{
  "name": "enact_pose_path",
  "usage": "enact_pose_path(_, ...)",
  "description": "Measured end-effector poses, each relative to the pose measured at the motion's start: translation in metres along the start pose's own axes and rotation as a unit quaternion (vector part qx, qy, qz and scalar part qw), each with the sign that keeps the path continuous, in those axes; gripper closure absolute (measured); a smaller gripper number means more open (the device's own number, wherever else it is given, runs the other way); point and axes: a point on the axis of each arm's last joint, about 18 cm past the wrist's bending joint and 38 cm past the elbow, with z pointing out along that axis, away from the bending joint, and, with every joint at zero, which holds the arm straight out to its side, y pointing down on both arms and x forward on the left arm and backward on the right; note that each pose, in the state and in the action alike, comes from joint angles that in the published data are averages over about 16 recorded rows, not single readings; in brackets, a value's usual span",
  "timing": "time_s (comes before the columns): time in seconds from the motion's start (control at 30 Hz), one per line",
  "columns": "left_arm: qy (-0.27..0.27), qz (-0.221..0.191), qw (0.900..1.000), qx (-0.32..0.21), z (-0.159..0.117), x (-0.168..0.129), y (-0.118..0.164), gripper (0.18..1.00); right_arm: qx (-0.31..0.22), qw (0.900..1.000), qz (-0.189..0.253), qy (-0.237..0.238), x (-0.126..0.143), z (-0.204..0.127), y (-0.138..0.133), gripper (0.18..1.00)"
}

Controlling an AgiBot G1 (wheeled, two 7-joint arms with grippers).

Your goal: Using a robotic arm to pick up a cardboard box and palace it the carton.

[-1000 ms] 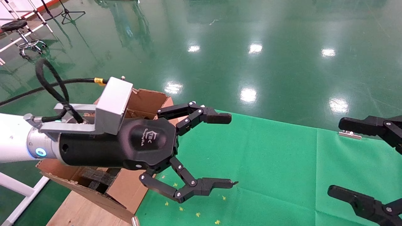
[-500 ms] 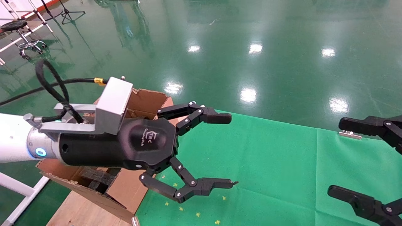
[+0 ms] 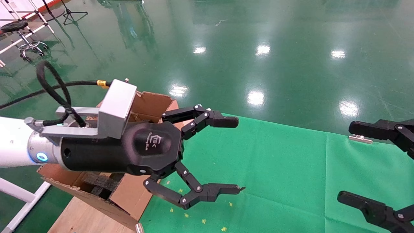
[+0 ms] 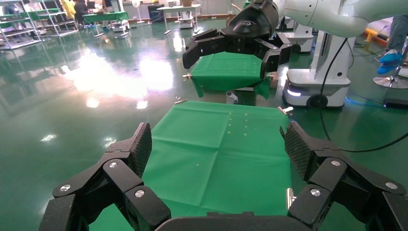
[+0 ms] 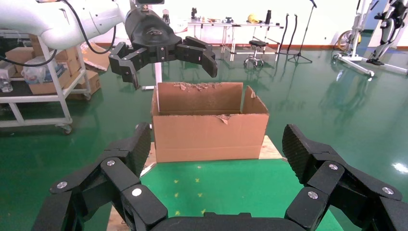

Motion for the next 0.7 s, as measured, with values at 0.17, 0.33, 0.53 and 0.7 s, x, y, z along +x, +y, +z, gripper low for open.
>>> enact_pose_path(0.17,0.0,0.0,1.0,0.0,0.0,0.0,0.0,0.183,0.0,1.0,0.0,0.0,0.0,0.0,0.0,0.178)
enact_pose_path(0.33,0.0,0.0,1.0,0.0,0.0,0.0,0.0,0.183,0.0,1.0,0.0,0.0,0.0,0.0,0.0,0.178)
enact_pose_path(0.53,0.0,0.0,1.0,0.0,0.0,0.0,0.0,0.183,0.0,1.0,0.0,0.0,0.0,0.0,0.0,0.178)
enact_pose_path(0.7,0.0,0.0,1.0,0.0,0.0,0.0,0.0,0.183,0.0,1.0,0.0,0.0,0.0,0.0,0.0,0.178)
